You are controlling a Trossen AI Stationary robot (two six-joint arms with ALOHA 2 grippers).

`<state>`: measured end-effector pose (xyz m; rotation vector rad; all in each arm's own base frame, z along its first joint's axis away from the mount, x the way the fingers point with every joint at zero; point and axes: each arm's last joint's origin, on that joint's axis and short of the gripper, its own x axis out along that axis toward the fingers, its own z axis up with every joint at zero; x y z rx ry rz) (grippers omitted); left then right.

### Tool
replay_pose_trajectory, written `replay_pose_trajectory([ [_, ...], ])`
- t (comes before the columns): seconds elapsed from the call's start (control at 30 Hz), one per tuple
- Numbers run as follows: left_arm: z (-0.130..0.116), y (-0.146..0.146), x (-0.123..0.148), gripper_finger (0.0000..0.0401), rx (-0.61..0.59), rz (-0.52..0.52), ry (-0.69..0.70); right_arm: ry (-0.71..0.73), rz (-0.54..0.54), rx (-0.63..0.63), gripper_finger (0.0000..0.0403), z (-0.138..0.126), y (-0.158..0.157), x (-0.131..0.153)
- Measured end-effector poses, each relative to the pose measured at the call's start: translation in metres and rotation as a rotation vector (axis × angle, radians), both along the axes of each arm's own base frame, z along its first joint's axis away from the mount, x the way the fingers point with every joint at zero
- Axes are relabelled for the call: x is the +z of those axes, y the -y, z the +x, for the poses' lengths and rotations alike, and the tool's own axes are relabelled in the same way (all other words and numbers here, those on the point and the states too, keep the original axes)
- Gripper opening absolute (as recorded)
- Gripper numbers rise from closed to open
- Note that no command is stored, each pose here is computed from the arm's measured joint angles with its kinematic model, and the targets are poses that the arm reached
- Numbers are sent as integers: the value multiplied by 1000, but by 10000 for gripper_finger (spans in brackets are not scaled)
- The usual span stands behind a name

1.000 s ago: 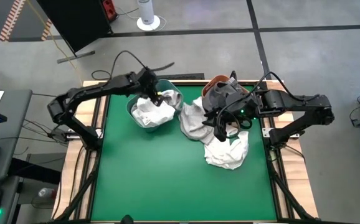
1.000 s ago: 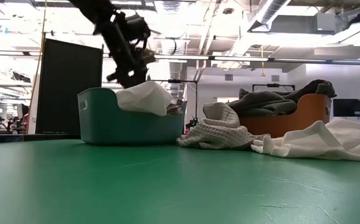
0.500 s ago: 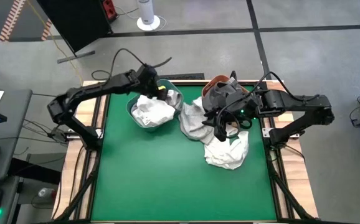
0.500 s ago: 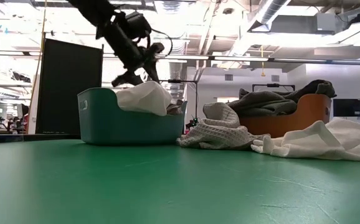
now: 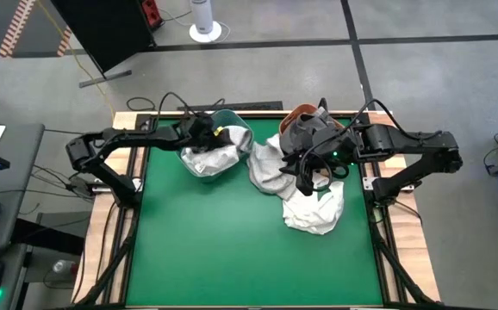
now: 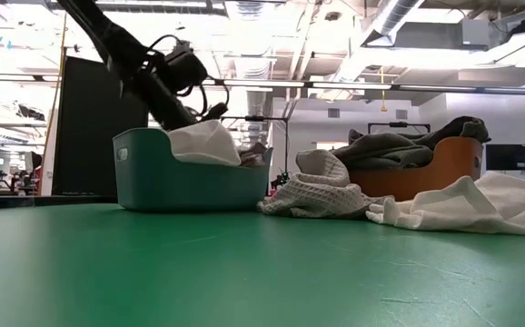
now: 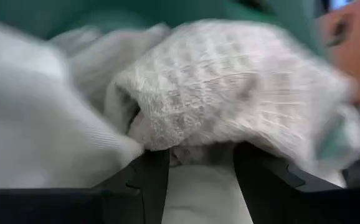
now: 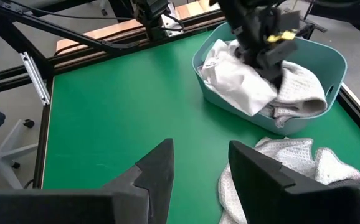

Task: Sort towels by color in basket
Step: Put the white towel into the blue bin

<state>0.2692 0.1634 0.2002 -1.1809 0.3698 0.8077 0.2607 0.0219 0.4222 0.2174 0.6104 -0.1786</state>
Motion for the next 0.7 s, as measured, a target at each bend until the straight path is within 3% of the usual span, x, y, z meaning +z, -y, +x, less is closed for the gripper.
replay_pose_trajectory([
  [0.13,-8,4,-16,169,17,-16,-45,0,0,0,180,0,0,0],
  [0.27,-4,4,-10,169,-16,21,-44,-1,-6,4,180,0,0,0],
  [0.5,15,-5,32,169,-88,167,18,-1,-6,4,180,0,0,0],
  [0.7,31,2,76,169,-196,295,-62,-1,-5,4,180,0,0,0],
])
